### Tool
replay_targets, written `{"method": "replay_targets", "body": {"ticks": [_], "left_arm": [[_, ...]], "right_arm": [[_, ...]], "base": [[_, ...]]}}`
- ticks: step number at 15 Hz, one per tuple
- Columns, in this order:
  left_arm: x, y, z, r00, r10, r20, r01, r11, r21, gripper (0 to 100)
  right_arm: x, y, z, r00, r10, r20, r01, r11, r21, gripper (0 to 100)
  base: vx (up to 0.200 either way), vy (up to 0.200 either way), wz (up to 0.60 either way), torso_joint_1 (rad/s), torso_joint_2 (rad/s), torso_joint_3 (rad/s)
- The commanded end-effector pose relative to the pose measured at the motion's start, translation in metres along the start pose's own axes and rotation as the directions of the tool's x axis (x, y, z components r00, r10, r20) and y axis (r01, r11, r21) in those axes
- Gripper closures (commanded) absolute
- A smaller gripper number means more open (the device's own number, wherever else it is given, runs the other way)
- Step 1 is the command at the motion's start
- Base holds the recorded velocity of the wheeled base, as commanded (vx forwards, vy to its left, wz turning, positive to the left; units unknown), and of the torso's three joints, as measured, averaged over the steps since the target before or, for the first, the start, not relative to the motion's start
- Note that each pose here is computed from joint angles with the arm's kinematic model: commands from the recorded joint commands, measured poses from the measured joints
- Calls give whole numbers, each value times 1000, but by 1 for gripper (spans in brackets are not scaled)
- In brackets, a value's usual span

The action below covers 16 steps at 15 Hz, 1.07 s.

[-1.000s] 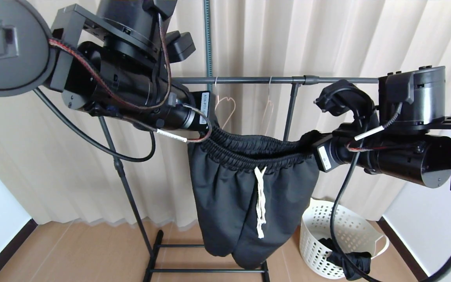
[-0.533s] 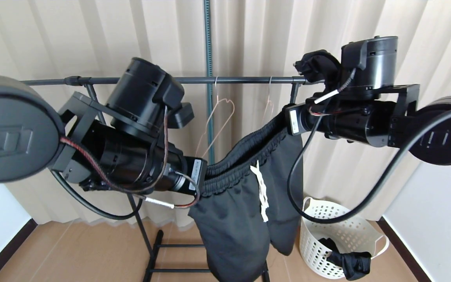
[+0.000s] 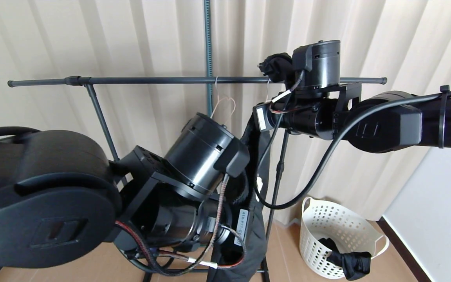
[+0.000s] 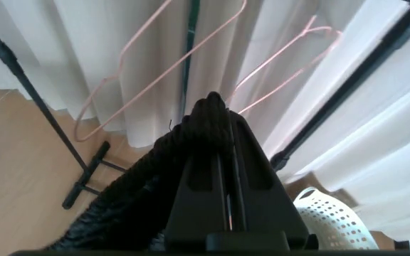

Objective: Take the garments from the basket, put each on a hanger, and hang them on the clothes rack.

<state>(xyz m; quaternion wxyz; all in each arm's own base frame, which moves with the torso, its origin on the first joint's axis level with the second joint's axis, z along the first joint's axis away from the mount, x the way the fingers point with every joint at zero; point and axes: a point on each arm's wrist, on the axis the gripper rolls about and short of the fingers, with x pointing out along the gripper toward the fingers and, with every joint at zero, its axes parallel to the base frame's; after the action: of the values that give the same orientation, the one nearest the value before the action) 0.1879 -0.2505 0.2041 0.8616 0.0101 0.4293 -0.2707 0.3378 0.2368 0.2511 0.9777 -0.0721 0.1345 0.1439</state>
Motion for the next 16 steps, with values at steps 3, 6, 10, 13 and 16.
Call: {"method": "replay_targets", "body": {"ticks": [3,6,10,13,16], "left_arm": [[16,-16,0,1000,-14,-23,15,1000,15,100],[15,-14,0,1000,-5,-17,5,1000,1,100],[-9,12,13,998,25,53,-22,998,-60,100],[-29,37,25,991,67,117,-59,996,-72,100],[-37,57,41,979,109,174,-96,992,-82,100]], "right_arm": [[-4,17,-3,999,39,-20,-39,999,-17,100],[-6,17,-2,999,37,-17,-37,999,-13,100],[-26,-27,-4,999,-38,-38,39,999,19,100],[-73,-69,-10,998,-31,-50,33,999,29,100],[-115,-85,-43,993,23,-119,-33,996,-85,100]], "base": [[0,0,0,0,0,0],[0,0,0,0,0,0],[0,0,0,0,0,0],[0,0,0,0,0,0],[0,0,0,0,0,0]]}}
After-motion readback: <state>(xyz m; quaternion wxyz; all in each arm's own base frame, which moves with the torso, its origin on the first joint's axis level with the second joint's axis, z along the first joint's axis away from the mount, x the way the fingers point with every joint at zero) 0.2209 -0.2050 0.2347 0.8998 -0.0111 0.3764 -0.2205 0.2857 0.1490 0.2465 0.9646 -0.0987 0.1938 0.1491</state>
